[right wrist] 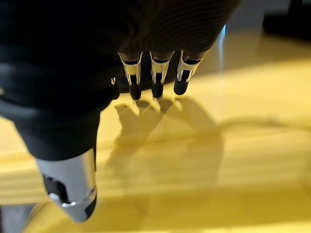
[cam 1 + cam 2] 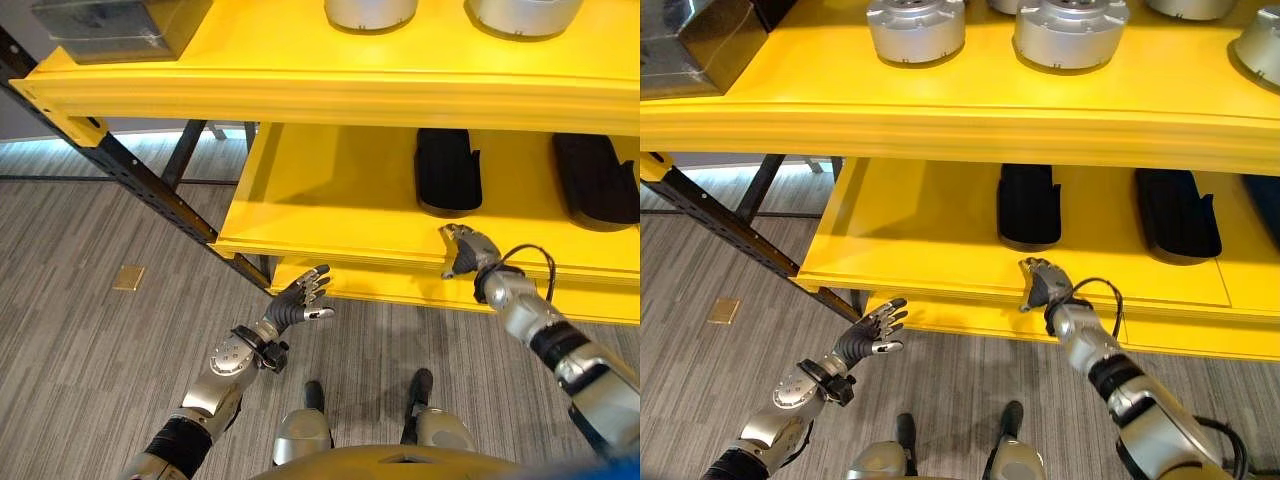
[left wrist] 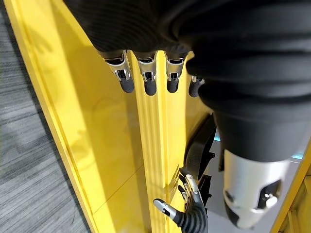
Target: Move parts from the plastic box to the shelf.
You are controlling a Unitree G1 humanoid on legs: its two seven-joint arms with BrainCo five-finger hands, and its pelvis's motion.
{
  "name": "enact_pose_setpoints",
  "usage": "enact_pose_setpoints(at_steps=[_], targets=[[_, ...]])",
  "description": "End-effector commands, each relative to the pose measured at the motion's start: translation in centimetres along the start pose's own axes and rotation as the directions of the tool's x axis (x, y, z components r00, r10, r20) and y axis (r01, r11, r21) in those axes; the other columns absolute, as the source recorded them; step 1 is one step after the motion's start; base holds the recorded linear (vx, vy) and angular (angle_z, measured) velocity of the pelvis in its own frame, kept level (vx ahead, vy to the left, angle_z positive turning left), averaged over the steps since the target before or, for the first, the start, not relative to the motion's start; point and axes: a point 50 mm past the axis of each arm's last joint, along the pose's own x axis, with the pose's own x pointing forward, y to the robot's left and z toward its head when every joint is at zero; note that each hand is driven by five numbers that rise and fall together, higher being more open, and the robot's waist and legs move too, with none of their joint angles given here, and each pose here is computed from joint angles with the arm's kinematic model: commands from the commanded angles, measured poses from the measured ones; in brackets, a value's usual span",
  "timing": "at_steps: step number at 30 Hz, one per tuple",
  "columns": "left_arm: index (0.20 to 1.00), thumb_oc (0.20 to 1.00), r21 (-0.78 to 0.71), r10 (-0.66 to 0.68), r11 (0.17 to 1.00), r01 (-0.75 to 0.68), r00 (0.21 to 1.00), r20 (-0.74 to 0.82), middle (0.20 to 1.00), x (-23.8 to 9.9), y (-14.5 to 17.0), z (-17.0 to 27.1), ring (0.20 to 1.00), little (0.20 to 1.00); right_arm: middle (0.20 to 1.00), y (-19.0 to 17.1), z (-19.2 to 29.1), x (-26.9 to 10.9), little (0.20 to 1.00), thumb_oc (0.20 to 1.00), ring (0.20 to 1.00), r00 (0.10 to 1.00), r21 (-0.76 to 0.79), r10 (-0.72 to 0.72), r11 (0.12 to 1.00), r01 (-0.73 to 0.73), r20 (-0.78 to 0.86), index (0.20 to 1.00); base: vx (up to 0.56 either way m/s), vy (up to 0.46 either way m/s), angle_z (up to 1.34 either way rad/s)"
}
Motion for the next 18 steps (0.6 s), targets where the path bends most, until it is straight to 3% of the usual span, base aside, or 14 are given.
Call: enact_pose_setpoints(at_steps=[1,5,12,13,18], targets=[[1.0,1.0,0.047,0.028,0.998,-0.035,0.989,0.145,1.0,-0.1,0.5,2.5,1.0,1.0,1.0,5.5,0.6,-2.6,1.0,1.0,1.0,0.967,0.101,0.254,0.962,-0.253,0.006,1.0,-0.04,0.057,-0.05],[1.0,1.0,0.045,0.061,0.997,-0.069,0.987,0.148,1.0,-0.8,0.6,2.2,1.0,1.0,1.0,6.7,1.3,-4.9,1.0,1.0,1.0,0.93,0.229,0.358,0.902,-0.367,0.081,1.0,-0.04,0.061,-0.01],[1.0,1.0,0.045,0.066,0.996,-0.073,0.987,0.147,1.0,-0.9,0.6,2.1,1.0,1.0,1.0,6.6,1.3,-5.2,1.0,1.0,1.0,0.925,0.233,0.369,0.895,-0.38,0.092,1.0,-0.01,0.048,-0.02],[1.0,1.0,0.044,0.079,0.995,-0.085,0.988,0.131,1.0,-1.4,0.6,1.6,1.0,1.0,1.0,5.6,1.8,-6.4,1.0,1.0,1.0,0.876,0.295,0.44,0.826,-0.481,0.195,1.0,-0.03,0.315,0.0],[1.0,1.0,0.043,0.074,0.996,-0.08,0.989,0.127,1.0,-1.4,0.5,1.5,1.0,1.0,1.0,5.3,1.6,-6.5,1.0,1.0,1.0,0.88,0.338,0.435,0.812,-0.475,0.193,1.0,-0.01,0.104,-0.09]])
